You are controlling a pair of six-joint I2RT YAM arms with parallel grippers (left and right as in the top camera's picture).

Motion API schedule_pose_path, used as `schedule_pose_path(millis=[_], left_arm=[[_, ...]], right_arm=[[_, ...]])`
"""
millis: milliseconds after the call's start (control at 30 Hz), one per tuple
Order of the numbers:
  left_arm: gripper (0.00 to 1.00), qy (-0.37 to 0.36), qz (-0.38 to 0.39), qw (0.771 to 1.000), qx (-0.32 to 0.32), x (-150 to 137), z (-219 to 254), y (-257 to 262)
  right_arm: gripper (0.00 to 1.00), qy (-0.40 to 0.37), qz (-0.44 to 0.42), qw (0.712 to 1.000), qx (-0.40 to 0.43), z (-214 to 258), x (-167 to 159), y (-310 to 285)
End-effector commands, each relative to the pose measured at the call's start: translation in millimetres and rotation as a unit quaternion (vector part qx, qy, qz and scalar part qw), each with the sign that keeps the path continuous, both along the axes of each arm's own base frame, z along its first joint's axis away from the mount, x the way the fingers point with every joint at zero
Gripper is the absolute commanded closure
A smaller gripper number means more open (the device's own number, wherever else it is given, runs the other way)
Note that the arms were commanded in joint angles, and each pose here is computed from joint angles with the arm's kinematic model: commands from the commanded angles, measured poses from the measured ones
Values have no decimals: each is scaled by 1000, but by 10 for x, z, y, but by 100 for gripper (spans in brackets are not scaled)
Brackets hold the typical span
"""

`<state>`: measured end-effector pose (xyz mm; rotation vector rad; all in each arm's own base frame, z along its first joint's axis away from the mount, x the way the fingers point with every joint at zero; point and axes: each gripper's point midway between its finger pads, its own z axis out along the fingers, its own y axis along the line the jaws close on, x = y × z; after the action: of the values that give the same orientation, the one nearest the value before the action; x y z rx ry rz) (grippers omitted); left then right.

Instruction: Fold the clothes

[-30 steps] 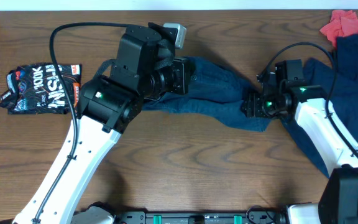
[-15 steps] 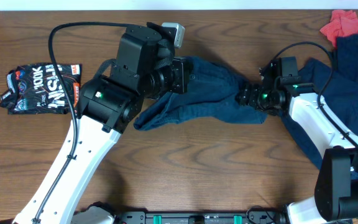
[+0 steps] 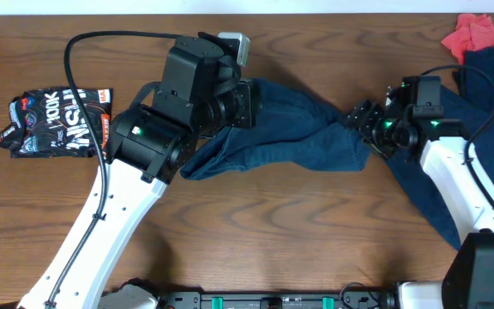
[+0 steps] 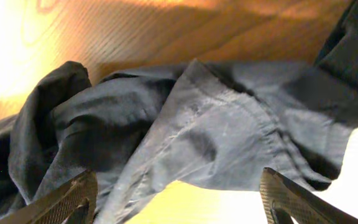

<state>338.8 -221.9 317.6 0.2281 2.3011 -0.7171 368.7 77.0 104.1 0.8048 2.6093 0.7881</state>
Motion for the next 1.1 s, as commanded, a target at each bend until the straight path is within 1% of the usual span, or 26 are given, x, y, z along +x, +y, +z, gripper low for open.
schedule_pose_path(millis=[0, 133, 233, 267, 300, 333, 367, 400, 500, 567, 667, 733, 767, 833, 900, 933, 967, 1000, 1067], left_arm=[[94, -30, -2, 1000, -1, 28, 174, 11], [94, -29, -5, 1000, -3, 20, 175, 1], [94, -28, -7, 1000, -4, 10, 175, -11], [94, -27, -7, 1000, -4, 8, 172, -12], [94, -27, -7, 1000, -3, 6, 169, -10], [94, -26, -7, 1000, -3, 5, 167, -9], [94, -26, -7, 1000, -3, 5, 166, -9], [94, -26, -7, 1000, -3, 5, 167, -9], [94, -31, -2, 1000, -1, 27, 178, 4], [94, -44, 18, 999, 9, 105, 194, 59], [94, -96, 61, 993, 12, 366, 334, 113], [94, -144, 67, 987, -13, 554, 522, 29], [94, -176, 68, 981, -34, 669, 661, -34], [94, -228, 57, 969, -74, 812, 905, -173], [94, -280, 39, 952, -116, 900, 1159, -305], [94, -309, 31, 939, -145, 928, 1330, -369], [94, -327, 24, 930, -164, 930, 1435, -405], [94, -353, 12, 915, -194, 905, 1613, -449], [94, -375, 3, 901, -218, 857, 1776, -464]], right_arm=[[18, 45, -25, 999, 17, -171, -34, 122], [19, 77, -66, 995, 0, -399, -5, 114], [24, 63, -82, 995, -10, -485, 127, 107], [28, 60, -83, 995, -12, -505, 157, 111], [35, 57, -82, 995, -12, -513, 176, 118], [51, 56, -84, 995, -15, -532, 187, 110], [70, 56, -86, 995, -19, -541, 189, 97], [98, 57, -88, 994, -23, -549, 187, 78], [99, 64, -90, 993, -41, -576, 140, 14], [99, 52, -75, 995, -49, -541, 158, -17], [99, 10, -67, 996, -59, -335, 248, -138], [99, -23, -74, 995, -61, -106, 321, -253], [99, -46, -84, 994, -60, 69, 365, -341], [99, -89, -102, 989, -60, 414, 417, -501], [99, -135, -127, 981, -66, 804, 420, -702], [99, -161, -149, 973, -76, 1057, 381, -868], [99, -171, -161, 969, -82, 1164, 351, -950], [99, -188, -188, 959, -97, 1390, 263, -1130], [99, -211, -219, 945, -119, 1665, 123, -1347]])
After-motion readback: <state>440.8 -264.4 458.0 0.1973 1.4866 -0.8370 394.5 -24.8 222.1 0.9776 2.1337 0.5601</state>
